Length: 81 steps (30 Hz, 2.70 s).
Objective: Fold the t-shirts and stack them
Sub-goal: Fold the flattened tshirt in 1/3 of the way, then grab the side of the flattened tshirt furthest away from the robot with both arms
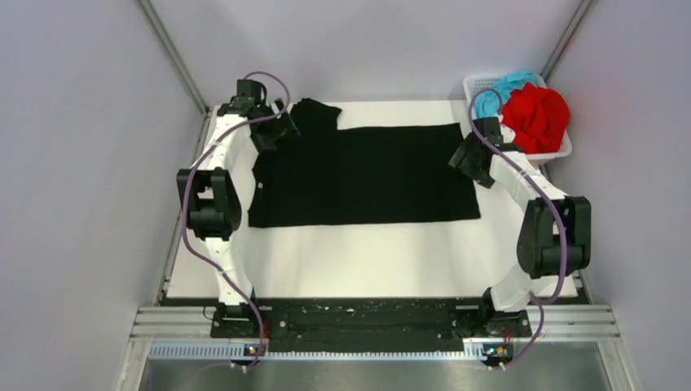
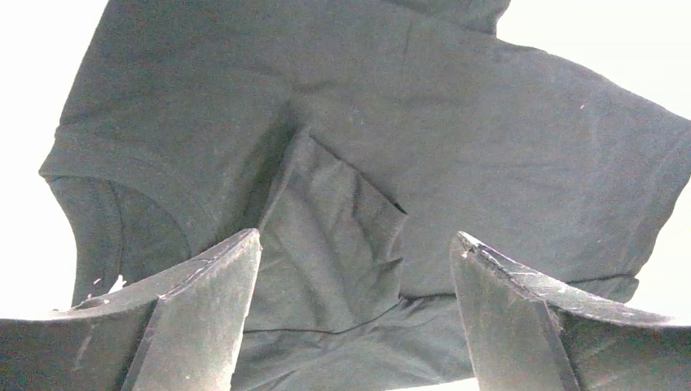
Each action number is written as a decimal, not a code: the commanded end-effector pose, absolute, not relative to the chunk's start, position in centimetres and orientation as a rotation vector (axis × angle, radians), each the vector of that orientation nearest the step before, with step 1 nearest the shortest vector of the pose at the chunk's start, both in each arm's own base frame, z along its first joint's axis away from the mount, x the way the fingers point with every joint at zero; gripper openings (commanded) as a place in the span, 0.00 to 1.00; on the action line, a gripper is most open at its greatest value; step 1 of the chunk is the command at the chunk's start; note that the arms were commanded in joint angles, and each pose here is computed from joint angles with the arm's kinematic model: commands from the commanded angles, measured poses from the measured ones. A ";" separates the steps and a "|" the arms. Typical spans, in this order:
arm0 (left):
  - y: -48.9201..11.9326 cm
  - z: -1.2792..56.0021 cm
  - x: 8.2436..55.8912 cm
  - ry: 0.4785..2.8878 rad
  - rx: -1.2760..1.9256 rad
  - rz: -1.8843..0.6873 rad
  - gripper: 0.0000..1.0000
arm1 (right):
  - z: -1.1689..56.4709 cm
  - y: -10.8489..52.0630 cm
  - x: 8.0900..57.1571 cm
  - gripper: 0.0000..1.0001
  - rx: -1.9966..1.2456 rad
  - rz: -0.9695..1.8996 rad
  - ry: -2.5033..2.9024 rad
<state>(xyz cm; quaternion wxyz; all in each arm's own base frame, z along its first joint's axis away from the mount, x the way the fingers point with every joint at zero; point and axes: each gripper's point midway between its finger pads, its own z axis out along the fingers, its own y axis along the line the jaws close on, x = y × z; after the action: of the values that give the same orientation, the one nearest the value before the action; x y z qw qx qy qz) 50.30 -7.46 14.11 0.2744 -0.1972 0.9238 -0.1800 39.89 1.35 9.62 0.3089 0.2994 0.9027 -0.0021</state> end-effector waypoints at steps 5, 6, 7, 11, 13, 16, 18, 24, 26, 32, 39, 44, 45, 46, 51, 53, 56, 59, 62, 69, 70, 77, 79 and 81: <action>-7.8 17.7 47.7 2.413 -0.511 -0.528 0.99 | 14.1 4.5 38.4 0.99 0.621 0.107 2.297; -8.3 17.0 47.0 2.428 -0.501 -0.554 0.99 | 13.6 5.3 38.2 0.99 0.587 0.126 2.304; -8.9 16.0 46.3 2.449 -0.493 -0.578 0.99 | 13.0 6.3 38.0 0.99 0.544 0.151 2.320; -10.6 12.3 43.9 2.529 -0.498 -0.680 0.99 | 10.4 11.1 38.7 0.99 0.348 0.253 2.386; -10.8 10.6 43.4 2.539 -0.503 -0.697 0.99 | 9.0 12.8 39.4 0.99 0.276 0.261 2.419; -10.4 7.5 42.5 2.592 -0.534 -0.663 0.99 | 6.4 13.6 39.9 0.99 0.262 0.242 2.470; -10.1 6.0 41.5 2.631 -0.548 -0.641 0.99 | 5.0 13.4 39.6 0.99 0.285 0.236 2.485; -9.2 2.8 37.5 2.678 -0.623 -0.577 0.99 | 1.6 12.1 35.0 0.99 0.338 0.209 2.563; -9.2 1.9 35.5 2.692 -0.652 -0.581 0.99 | 1.2 11.5 32.8 0.99 0.369 0.202 2.581; -8.3 0.1 29.0 2.717 -0.781 -0.512 0.99 | 1.1 10.0 25.9 0.99 0.465 0.207 2.619; -8.0 0.1 21.5 2.701 -0.942 -0.506 0.99 | 1.8 10.2 20.7 0.99 0.560 0.232 2.646; -6.2 1.3 17.8 2.639 -1.035 -0.377 0.99 | 1.6 9.5 17.2 0.99 0.677 0.256 2.667; -6.0 1.6 17.4 2.620 -1.041 -0.367 0.99 | 1.6 9.6 16.7 0.99 0.692 0.277 2.667; -5.9 1.7 17.1 2.605 -1.050 -0.367 0.99 | 1.5 9.8 16.4 0.99 0.698 0.297 2.667; -6.2 2.1 16.8 2.540 -1.066 -0.429 0.99 | 1.8 9.9 16.2 0.99 0.705 0.339 2.636; -6.1 2.1 17.1 2.524 -1.053 -0.429 0.99 | 2.1 9.9 16.1 0.99 0.713 0.352 2.629; -6.1 2.3 17.3 2.530 -1.050 -0.423 0.99 | 2.1 9.8 15.7 0.99 0.737 0.354 2.625; -5.9 3.5 18.3 2.493 -1.030 -0.425 0.99 | 2.7 9.7 15.9 0.99 0.733 0.369 2.596; -5.8 6.4 20.1 2.426 -0.970 -0.447 0.99 | 5.4 9.5 18.2 0.99 0.655 0.364 2.489; -5.0 15.7 26.5 2.270 -0.775 -0.417 0.99 | 15.7 7.4 25.3 0.99 0.596 0.257 2.120; -4.9 16.5 27.8 2.254 -0.751 -0.414 0.99 | 16.6 6.6 25.9 0.99 0.636 0.228 2.066; -5.6 19.1 39.3 2.281 -0.570 -0.376 0.99 | 20.2 5.9 29.4 0.99 0.578 0.168 1.891; -5.6 19.1 42.8 2.326 -0.514 -0.340 0.99 | 20.0 6.0 30.2 0.99 0.549 0.138 1.899; -5.6 18.6 46.3 2.360 -0.465 -0.310 0.98 | 20.1 6.0 31.1 0.99 0.528 0.095 1.907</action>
<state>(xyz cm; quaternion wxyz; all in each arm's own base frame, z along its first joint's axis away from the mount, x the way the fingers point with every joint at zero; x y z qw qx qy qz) 40.58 -5.91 17.94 0.3370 -0.2410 0.8983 -0.1460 28.53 6.26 17.38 0.5065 0.2389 0.8256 0.0693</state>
